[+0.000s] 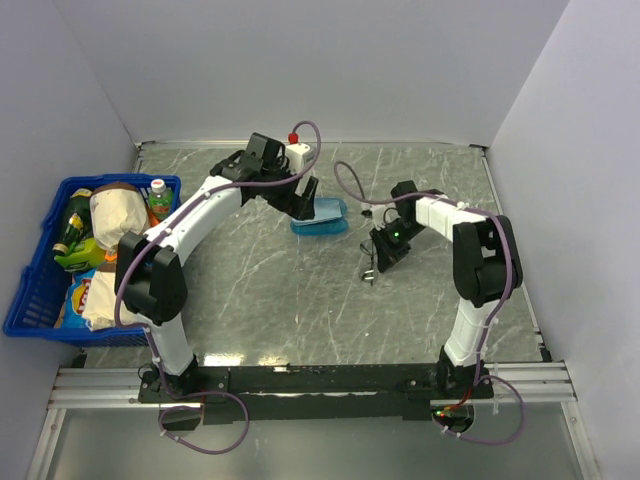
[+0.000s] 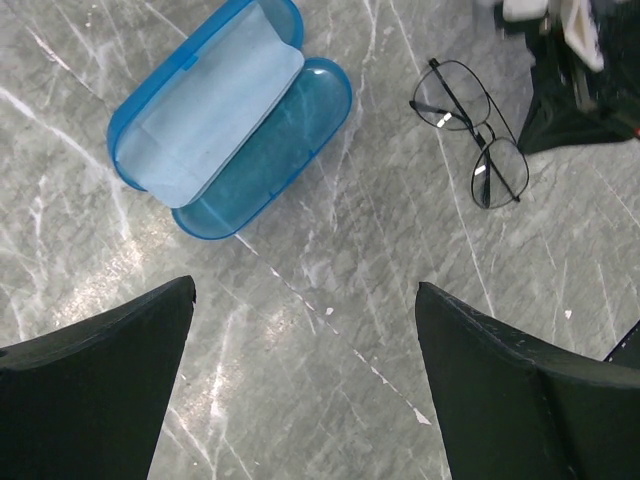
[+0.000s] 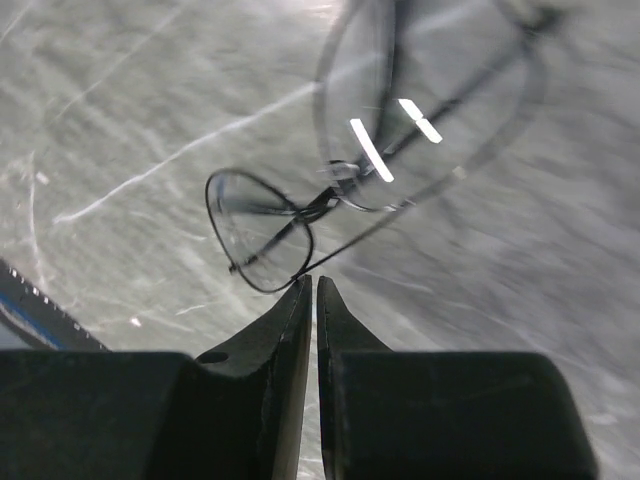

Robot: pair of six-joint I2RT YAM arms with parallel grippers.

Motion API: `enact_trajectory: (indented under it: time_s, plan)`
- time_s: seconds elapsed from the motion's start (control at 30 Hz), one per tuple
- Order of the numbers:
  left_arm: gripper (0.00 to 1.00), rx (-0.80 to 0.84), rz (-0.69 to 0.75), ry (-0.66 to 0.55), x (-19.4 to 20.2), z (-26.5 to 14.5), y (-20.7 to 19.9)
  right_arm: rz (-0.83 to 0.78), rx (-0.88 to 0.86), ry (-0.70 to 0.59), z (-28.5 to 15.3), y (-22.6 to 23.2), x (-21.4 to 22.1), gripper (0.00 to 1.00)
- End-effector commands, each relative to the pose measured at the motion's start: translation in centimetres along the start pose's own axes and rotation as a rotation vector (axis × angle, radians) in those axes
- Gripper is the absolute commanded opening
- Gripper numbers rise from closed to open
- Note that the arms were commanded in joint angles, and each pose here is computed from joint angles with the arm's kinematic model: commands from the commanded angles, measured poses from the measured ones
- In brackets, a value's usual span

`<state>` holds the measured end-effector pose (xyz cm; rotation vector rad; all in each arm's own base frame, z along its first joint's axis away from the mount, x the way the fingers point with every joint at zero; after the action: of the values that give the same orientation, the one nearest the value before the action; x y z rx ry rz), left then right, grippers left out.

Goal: Organize the sunglasses
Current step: Move the sunglasses to the center of the board.

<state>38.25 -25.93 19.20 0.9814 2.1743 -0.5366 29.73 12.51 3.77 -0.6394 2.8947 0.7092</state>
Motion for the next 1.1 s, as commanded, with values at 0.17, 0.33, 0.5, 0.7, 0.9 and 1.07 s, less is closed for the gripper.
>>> enact_trajectory:
  time_s: [0.17, 0.33, 0.5, 0.7, 0.9, 1.07]
  plan:
    - [0.96, -0.066, -0.011, -0.103, -2.9, -3.6, 2.4, -0.137, -0.064, 0.025, 0.7, 2.3, -0.3, 0.13]
    - [0.96, -0.088, -0.021, -0.116, -2.8, -4.3, 3.3, -0.173, -0.06, -0.027, 0.9, 3.5, -1.4, 0.14]
    - [0.96, -0.098, -0.059, -0.128, -3.0, -4.8, 3.5, -0.222, -0.036, -0.042, 1.5, 4.5, -1.8, 0.17]
    - [0.96, -0.103, -0.061, -0.13, -2.8, -4.9, 3.7, -0.275, -0.043, -0.051, 2.7, 6.1, -2.4, 0.2]
    - [0.96, -0.109, -0.067, -0.128, -2.6, -4.9, 4.0, -0.391, -0.035, -0.079, 2.6, 8.7, -3.3, 0.24]
    - [0.96, -0.114, -0.073, -0.127, -2.5, -4.9, 4.2, -0.501, -0.033, -0.143, 1.0, 9.5, -3.6, 0.27]
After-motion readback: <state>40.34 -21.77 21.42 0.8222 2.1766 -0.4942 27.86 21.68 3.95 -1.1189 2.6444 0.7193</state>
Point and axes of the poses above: each gripper's point midway between its finger pads, its own z axis out along the fingers, its own y axis along the line the jaws close on, x = y × z, the point moved 1 cm from there along -z, back along the fingers, and after that the axes turned 11 degrees about z, right-handed, at the moved point
